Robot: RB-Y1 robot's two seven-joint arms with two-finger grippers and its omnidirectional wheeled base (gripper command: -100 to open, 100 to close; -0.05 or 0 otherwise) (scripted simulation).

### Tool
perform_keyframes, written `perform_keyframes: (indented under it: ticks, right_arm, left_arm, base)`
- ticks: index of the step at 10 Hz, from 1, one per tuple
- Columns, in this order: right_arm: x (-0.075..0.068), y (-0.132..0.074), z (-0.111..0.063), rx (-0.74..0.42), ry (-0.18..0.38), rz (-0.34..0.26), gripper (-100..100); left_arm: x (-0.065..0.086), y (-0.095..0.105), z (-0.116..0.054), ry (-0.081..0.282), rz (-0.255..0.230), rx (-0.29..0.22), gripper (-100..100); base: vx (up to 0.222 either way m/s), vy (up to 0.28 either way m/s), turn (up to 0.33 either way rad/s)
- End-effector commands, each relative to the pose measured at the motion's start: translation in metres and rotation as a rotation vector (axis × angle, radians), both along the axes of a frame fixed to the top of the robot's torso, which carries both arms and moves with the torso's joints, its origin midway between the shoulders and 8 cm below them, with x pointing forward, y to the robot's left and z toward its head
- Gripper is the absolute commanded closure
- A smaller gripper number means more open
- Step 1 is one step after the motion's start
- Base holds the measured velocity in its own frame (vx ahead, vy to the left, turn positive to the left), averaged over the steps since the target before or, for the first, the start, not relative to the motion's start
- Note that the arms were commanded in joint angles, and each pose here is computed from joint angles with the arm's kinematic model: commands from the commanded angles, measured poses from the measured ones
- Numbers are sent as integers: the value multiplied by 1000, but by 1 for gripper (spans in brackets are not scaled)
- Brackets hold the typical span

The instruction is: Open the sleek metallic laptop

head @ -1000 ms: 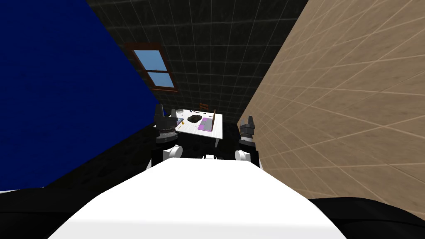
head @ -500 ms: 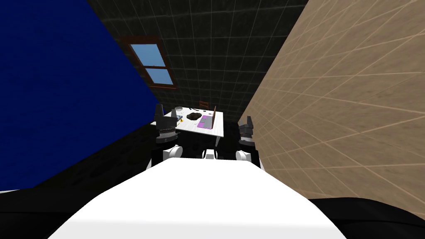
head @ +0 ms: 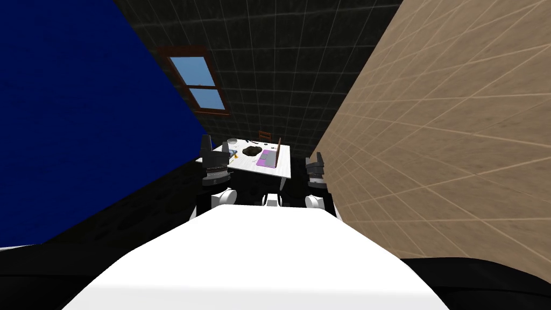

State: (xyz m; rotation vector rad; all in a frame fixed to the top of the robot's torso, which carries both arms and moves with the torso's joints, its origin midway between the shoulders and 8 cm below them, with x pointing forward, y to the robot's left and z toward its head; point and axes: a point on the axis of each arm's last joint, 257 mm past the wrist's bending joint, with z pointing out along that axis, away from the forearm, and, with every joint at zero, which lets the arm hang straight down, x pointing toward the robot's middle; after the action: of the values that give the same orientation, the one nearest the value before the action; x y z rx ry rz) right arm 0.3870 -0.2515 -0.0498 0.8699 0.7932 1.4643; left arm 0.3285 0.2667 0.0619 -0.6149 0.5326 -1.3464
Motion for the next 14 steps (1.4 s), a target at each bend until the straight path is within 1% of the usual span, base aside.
perform_keyframes:
  ticks: [1,3,4,6,7,8,9,10,11,12,13,14]
  right_arm:
    - [4,3,-7,77,13,54,-100]
    - [11,7,-18,176,31,114,-100]
    - [11,7,-18,185,31,118,-100]
    - [19,11,-31,295,51,175,-100]
    - [19,11,-31,309,51,182,-100]
    - [23,13,-38,370,62,211,-100]
    - [23,13,-38,376,62,214,-100]
    - [27,15,-45,443,73,244,-100]
    - [27,15,-45,446,73,245,-100]
    - [31,18,-52,516,84,274,-100]
    - [31,18,-52,519,84,276,-100]
    - [35,20,-60,591,96,304,-100]
  left_arm:
    - [0,0,0,0,0,0,0]
    - [0,0,0,0,0,0,0]
    - [0,0,0,0,0,0,0]
    - [0,0,0,0,0,0,0]
    - [0,0,0,0,0,0,0]
    - [0,0,0,0,0,0,0]
    - [0,0,0,0,0,0,0]
    - [0,0,0,0,0,0,0]
    - [0,0,0,0,0,0,0]
    - [0,0,0,0,0,0,0]
    - [0,0,0,0,0,0,0]
    - [0,0,0,0,0,0,0]
  base:
    - [15,16,4]
    - [11,17,10]
    - [11,14,4]
    - [20,15,11]
    - [19,17,6]
    - [15,20,8]
    - [12,14,5]
    - [15,17,10]
    - [13,13,5]
    - [15,13,9]
    - [12,12,6]
    - [15,13,9]
